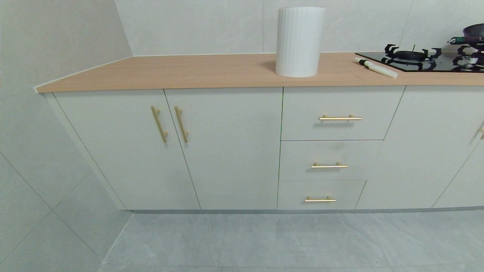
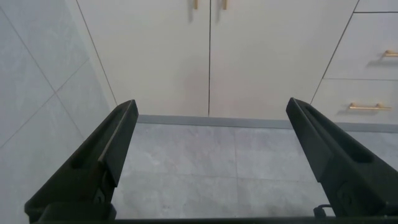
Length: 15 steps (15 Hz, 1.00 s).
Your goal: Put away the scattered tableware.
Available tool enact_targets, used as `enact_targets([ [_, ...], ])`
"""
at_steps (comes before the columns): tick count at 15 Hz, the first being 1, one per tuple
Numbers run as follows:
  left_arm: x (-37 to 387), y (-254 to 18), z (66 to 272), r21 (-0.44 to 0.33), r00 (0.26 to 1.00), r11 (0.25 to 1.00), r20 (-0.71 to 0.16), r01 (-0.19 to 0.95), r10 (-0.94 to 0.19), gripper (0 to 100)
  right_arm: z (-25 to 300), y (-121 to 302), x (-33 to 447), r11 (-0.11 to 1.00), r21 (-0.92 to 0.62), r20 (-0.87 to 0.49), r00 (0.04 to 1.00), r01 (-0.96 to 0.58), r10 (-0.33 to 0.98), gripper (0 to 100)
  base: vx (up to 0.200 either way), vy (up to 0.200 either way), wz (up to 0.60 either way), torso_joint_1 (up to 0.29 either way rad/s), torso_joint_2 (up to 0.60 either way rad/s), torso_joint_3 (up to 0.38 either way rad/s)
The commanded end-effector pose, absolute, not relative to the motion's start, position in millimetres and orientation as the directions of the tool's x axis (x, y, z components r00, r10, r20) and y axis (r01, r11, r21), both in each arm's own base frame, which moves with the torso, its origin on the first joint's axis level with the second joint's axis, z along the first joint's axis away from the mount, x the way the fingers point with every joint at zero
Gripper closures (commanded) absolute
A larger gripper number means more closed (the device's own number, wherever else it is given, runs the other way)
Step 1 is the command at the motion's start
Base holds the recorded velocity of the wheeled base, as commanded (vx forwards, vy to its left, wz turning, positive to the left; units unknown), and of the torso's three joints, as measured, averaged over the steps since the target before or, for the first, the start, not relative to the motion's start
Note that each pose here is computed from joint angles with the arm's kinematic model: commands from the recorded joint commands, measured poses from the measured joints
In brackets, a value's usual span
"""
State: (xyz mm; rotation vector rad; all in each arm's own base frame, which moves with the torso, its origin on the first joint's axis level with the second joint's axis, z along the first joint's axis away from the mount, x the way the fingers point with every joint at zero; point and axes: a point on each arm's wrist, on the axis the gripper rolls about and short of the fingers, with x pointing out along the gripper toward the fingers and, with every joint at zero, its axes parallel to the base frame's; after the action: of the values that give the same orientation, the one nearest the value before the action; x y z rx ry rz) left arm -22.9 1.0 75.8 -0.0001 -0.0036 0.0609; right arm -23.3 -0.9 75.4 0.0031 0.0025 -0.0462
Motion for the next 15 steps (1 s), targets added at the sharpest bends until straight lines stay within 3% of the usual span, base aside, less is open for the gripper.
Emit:
enact_targets([
  [1,-22.8,1.0,76.0,0.000,0.998,0.998,0.005,-0.061,0.061,0,75.4,-0.9,-23.1,0.999,0.003,-0.006,0.999,0.046,-0.046,0,0.200,0.000,0.00,-0.012,-0.01,0.007],
  [15,-22.8,1.0,76.0,-0.003,0.998,0.998,0.005,-0.061,0.061,0,75.4,-0.9,-23.1,0.999,0.003,-0.006,0.999,0.046,-0.046,0,0.200,0.000,0.00,0.003,0.00,0.001],
])
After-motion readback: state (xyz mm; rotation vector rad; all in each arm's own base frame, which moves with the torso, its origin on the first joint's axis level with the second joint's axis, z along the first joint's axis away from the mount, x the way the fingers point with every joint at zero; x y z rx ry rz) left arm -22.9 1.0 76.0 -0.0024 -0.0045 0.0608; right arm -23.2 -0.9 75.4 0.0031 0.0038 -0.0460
